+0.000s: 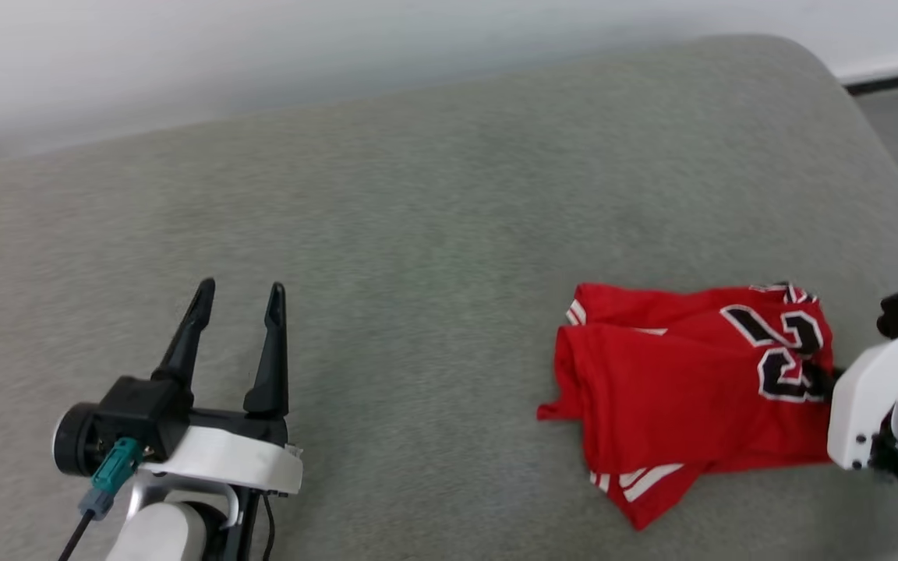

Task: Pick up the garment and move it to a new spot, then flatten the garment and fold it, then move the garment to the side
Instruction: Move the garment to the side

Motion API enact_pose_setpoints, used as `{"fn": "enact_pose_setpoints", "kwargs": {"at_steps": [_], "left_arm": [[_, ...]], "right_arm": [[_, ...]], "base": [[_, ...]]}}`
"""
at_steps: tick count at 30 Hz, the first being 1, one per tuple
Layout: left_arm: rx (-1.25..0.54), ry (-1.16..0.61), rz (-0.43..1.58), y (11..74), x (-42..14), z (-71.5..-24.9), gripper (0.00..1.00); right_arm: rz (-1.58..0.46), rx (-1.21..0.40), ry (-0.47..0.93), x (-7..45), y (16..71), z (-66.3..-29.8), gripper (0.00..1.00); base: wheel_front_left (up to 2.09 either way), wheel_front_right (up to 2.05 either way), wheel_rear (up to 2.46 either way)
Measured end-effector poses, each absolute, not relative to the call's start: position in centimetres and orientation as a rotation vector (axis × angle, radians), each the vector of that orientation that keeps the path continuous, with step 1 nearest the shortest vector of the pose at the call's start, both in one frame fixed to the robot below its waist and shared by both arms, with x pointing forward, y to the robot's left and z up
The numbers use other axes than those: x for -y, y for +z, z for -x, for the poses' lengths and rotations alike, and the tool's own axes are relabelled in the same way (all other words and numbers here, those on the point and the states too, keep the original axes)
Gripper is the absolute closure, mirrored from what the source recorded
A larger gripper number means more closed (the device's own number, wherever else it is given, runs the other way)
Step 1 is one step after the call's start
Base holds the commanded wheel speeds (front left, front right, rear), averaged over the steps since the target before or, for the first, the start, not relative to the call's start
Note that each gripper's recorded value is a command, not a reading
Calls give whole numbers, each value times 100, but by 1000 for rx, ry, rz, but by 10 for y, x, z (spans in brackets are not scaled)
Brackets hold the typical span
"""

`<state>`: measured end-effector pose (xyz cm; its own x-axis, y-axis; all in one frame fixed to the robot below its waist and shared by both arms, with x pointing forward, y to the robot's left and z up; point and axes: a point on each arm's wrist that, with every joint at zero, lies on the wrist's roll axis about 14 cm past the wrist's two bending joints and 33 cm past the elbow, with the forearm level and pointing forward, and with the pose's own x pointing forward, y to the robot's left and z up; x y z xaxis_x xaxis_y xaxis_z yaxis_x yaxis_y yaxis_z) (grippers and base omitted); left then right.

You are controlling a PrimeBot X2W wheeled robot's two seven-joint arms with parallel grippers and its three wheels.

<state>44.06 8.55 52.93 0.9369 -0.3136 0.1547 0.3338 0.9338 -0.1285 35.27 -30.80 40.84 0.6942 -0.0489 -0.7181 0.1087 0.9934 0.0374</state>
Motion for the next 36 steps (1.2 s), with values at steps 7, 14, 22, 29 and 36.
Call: {"fn": "enact_pose_setpoints", "kwargs": {"at_steps": [7, 14, 22, 29, 36], "left_arm": [[112, -540, 163, 518, -19, -469, 0], [89, -668, 195, 498, 22, -496, 0], [80, -720, 231, 476, 37, -516, 0], [69, -698, 222, 469, 25, -517, 0], [101, -674, 226, 487, 20, -507, 0]], "right_arm": [[-47, -702, -296, 375, 428, -359, 100], [17, -636, -487, 442, 443, -372, 100], [78, -623, -614, 486, 438, -386, 100], [52, -656, -633, 481, 403, -394, 0], [127, -508, -635, 489, 434, -402, 0]], "base": [[0, 0, 0], [0, 0, 0], [0, 0, 0], [0, 0, 0], [0, 0, 0]]}}
